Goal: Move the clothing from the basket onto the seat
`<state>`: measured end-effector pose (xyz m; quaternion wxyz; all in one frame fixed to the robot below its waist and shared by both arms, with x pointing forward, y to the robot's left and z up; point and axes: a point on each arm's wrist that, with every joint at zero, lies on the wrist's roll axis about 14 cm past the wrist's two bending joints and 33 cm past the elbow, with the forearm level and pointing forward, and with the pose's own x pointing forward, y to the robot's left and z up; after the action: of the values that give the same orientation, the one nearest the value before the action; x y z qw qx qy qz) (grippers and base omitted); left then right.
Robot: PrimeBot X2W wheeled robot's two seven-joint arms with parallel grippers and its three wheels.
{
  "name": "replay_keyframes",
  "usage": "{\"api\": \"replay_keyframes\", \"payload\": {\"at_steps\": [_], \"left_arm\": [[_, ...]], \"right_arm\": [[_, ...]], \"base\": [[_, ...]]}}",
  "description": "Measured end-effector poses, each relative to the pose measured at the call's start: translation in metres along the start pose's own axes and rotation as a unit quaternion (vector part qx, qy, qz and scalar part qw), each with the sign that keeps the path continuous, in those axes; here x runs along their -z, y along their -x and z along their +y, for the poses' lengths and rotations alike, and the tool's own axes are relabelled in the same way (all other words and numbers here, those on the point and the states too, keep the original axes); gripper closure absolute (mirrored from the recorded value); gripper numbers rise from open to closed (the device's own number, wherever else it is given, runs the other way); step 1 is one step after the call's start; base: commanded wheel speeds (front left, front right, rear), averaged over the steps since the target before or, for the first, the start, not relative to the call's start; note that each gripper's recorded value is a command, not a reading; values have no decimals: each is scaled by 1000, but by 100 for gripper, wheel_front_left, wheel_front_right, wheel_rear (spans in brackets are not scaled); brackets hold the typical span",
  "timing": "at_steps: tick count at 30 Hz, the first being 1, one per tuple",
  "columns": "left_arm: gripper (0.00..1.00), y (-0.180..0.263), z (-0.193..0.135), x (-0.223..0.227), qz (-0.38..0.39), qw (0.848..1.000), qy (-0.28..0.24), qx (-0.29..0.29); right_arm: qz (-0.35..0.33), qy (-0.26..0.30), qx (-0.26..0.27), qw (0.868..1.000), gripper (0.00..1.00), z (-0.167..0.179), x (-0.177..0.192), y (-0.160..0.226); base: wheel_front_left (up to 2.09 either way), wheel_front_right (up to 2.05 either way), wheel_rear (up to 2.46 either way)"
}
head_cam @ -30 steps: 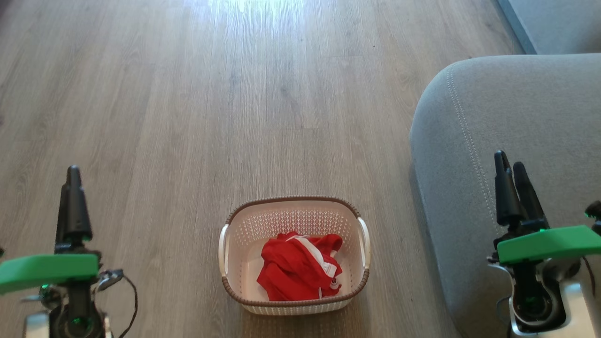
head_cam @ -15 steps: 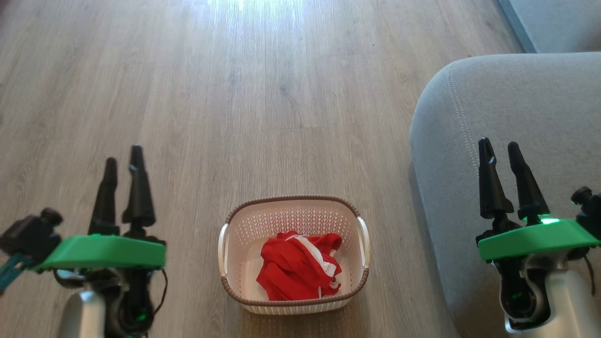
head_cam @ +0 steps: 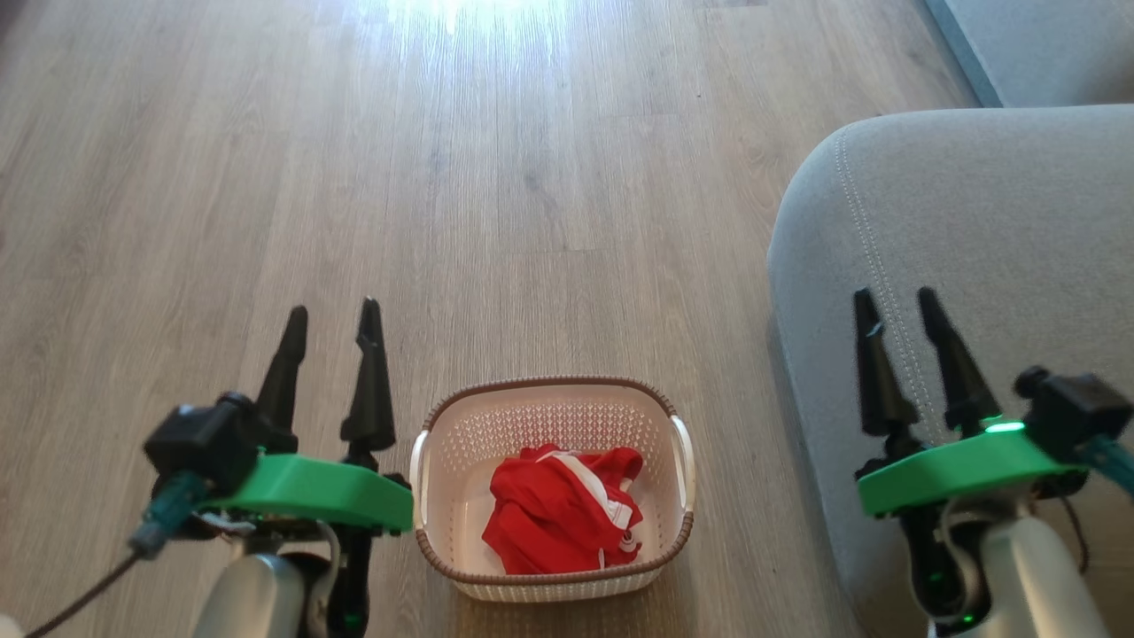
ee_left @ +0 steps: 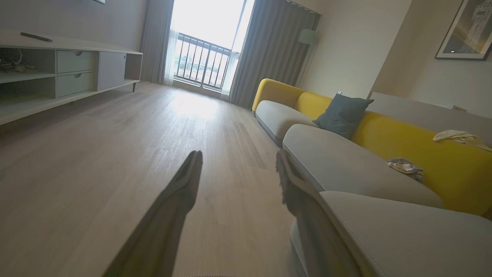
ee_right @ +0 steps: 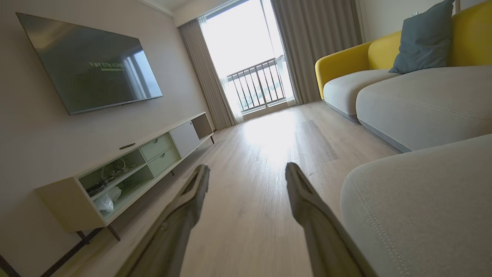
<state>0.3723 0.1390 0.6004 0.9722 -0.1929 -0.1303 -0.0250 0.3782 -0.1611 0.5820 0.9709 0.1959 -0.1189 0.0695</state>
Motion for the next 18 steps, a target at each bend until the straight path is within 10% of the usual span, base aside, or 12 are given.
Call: {"api": "replay_keyframes", "payload": {"at_steps": [18], "left_arm": [[0, 25, 3, 51, 64, 993, -96, 8]], "right_arm": [[88, 71, 3, 994, 0, -9, 60, 22]], "base": [[0, 0, 0]]}}
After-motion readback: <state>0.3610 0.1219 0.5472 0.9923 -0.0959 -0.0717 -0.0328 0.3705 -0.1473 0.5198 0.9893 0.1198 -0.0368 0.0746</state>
